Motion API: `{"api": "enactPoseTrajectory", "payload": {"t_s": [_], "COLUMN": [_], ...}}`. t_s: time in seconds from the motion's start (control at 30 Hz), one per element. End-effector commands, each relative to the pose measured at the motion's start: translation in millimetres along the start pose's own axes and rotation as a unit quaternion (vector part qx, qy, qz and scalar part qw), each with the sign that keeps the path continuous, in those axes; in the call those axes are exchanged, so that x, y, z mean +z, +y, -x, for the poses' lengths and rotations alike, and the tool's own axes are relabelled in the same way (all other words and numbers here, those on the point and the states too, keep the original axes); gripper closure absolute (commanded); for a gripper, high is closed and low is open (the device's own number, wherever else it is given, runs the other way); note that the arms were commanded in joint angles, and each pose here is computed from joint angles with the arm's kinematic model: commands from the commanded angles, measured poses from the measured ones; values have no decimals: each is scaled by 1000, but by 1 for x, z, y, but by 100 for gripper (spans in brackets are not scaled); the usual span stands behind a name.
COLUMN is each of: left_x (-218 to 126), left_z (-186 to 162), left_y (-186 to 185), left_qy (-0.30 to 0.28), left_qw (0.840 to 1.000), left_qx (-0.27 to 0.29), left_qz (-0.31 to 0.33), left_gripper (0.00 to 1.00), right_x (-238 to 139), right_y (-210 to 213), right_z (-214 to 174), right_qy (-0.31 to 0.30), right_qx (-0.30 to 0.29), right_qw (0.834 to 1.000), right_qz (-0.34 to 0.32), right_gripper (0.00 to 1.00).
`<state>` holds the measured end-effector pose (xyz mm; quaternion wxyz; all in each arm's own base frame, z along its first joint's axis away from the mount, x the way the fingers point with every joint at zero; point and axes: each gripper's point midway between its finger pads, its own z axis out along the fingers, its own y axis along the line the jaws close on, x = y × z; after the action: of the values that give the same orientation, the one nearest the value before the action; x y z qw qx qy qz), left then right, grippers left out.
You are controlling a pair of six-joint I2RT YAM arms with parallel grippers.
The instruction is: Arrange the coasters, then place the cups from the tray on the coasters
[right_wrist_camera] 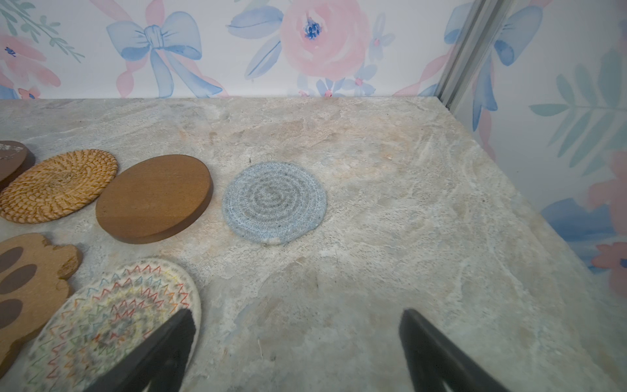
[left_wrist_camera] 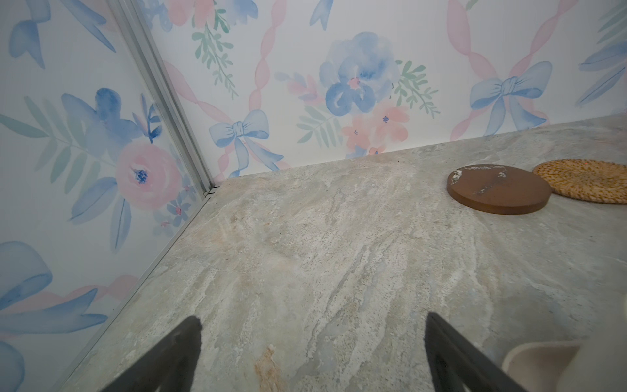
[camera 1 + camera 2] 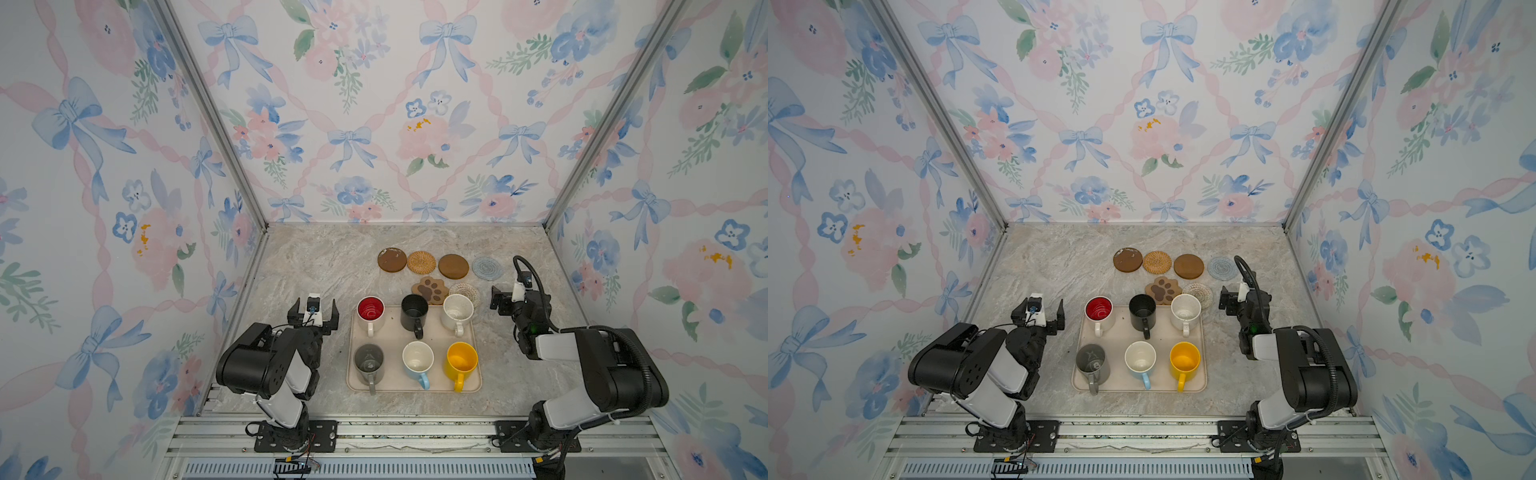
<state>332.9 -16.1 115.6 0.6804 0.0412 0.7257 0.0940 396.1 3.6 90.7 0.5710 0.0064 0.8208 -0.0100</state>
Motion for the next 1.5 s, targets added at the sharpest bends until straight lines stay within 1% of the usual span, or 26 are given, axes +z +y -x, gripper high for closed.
{"api": "enactPoseTrajectory", "payload": {"t_s": [0.0,0.23,0.4,0.67,0.7,0.77,0.8,0.83,0.9,0.97,1.07,1.13,1.23,1.3,1.37,1.43,1.47], "left_x": [8,29,28,26,28,29,29,31,39,47,51,57,72,89,103,118,126], "left_z": [15,3,3,4,4,7,10,16,30,49,83,104,133,150,154,158,157], "left_y": [14,16,16,20,19,18,19,18,14,9,-6,-20,-40,-56,-78,-102,-112], "left_qy": [-21,24,23,19,20,23,24,29,52,68,66,73,100,137,185,215,225], "left_qw": [999,999,999,998,998,998,998,998,998,997,994,991,984,976,964,956,954], "left_qx": [-24,-34,-35,-39,-37,-37,-35,-31,-25,-43,-76,-93,-108,-114,-105,-81,-67], "left_qz": [39,33,32,44,42,33,36,35,24,10,-34,-67,-104,-127,-160,-183,-184], "left_gripper": [2,2,2,10,10,11,13,15,16,20,25,26,26,25,23,20,18], "right_x": [2,2,2,2,2,2,2,0,-3,-7,-15,-22,-30,-35,-37,-39,-40], "right_y": [1,1,1,0,-4,-16,-19,-22,-21,-10,7,20,40,54,62,71,75], "right_z": [7,8,8,8,12,24,28,34,44,55,68,76,86,92,97,104,107], "right_qy": [-9,-9,-9,-10,-14,3,20,36,56,69,102,119,140,152,159,159,156], "right_qx": [-2,-2,-2,-2,2,13,15,17,20,30,48,49,32,20,16,14,13], "right_qw": [1000,1000,1000,1000,1000,999,998,997,997,997,994,991,989,986,985,985,985], "right_qz": [5,6,5,3,-9,-44,-53,-63,-57,-29,8,25,47,58,62,66,71], "right_gripper": [3,3,3,3,3,2,1,0,0,1,2,2,2,1,1,1,1]}}
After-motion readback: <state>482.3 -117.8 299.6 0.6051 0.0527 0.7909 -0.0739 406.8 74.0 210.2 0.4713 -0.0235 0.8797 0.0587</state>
